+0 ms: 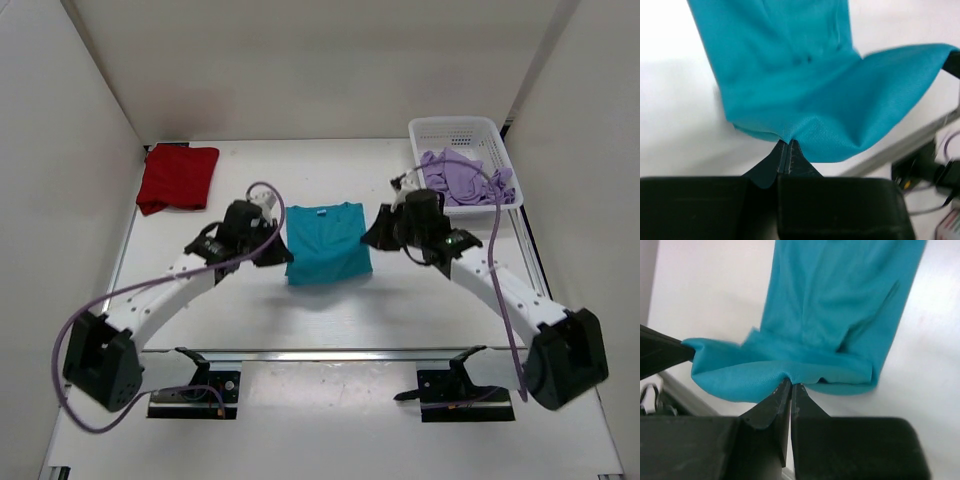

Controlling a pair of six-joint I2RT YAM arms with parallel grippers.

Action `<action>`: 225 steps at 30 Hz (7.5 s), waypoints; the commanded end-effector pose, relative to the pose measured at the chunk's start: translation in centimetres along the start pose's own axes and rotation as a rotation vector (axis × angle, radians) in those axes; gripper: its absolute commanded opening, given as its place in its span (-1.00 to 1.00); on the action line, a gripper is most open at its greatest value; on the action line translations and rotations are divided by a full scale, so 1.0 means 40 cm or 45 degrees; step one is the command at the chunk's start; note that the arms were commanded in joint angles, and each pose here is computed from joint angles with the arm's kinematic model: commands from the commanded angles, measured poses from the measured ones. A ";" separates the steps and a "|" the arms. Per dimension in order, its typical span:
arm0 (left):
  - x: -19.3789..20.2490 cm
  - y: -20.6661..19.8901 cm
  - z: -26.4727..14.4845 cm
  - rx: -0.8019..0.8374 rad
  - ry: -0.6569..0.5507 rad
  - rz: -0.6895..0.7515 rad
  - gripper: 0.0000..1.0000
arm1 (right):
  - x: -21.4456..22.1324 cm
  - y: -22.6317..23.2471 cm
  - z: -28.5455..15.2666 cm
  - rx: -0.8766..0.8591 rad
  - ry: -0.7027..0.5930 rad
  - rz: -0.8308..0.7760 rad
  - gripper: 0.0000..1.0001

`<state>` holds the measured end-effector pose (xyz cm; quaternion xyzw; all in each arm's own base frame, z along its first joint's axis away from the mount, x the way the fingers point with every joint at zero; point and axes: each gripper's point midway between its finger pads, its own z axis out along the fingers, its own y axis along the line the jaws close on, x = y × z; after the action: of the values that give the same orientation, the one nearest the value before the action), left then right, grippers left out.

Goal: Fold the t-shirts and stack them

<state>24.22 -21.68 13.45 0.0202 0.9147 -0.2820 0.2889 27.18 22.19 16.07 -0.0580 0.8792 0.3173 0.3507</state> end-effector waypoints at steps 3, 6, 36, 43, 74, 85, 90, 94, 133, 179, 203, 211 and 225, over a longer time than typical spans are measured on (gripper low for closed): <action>-0.254 0.008 0.062 -0.045 -0.148 0.029 -1.00 | -0.202 -0.057 0.089 -0.019 -0.060 -0.008 -1.00; -0.338 0.077 0.125 -0.162 -0.190 -0.023 -1.00 | -0.291 -0.103 0.163 -0.029 -0.051 0.022 -1.00; -0.503 0.145 0.314 -0.071 -0.471 -0.247 -0.09 | -0.376 -0.121 0.508 -0.117 0.092 -0.121 -1.00; -0.411 0.330 0.376 -0.167 -0.355 -0.430 -0.08 | -0.258 -0.222 0.557 -0.027 0.210 -0.006 -0.99; -0.298 0.312 0.432 -0.029 -0.280 -0.559 0.08 | -0.341 0.061 0.282 -0.294 -0.068 -0.116 -0.06; -0.482 0.171 0.513 0.100 -0.317 -0.426 -1.00 | -0.226 0.075 0.160 -0.425 -0.137 -0.038 -0.08; -0.661 0.152 0.428 0.107 -0.442 -0.320 -1.00 | -0.080 0.002 0.116 -0.388 -0.114 0.083 -0.13; -0.816 0.205 0.275 0.091 -0.591 -0.316 -1.00 | -0.020 -0.020 0.092 -0.380 -0.098 0.097 -0.14; -0.244 -0.068 0.107 0.103 -0.524 0.191 0.97 | -0.415 -0.442 -0.024 0.425 -0.431 0.219 -1.00; -0.286 0.009 0.269 0.102 -0.975 0.679 0.96 | -0.280 -0.157 0.384 0.059 -0.550 -0.430 -0.99; -0.356 0.087 0.328 -0.053 -0.841 0.377 0.97 | -0.266 -0.184 0.381 0.173 -0.601 -0.444 0.98; -0.375 0.114 0.337 -0.105 -0.825 0.293 0.97 | -0.342 -0.229 0.417 0.039 -0.518 -0.288 0.98; -0.383 0.126 0.355 -0.070 -0.788 0.248 -0.05 | -0.369 -0.204 0.349 0.248 -0.473 -0.358 -0.54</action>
<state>44.76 -22.45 7.81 0.0121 0.7953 -0.2082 0.5692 49.12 21.54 10.84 -0.0795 0.8116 0.2031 0.5420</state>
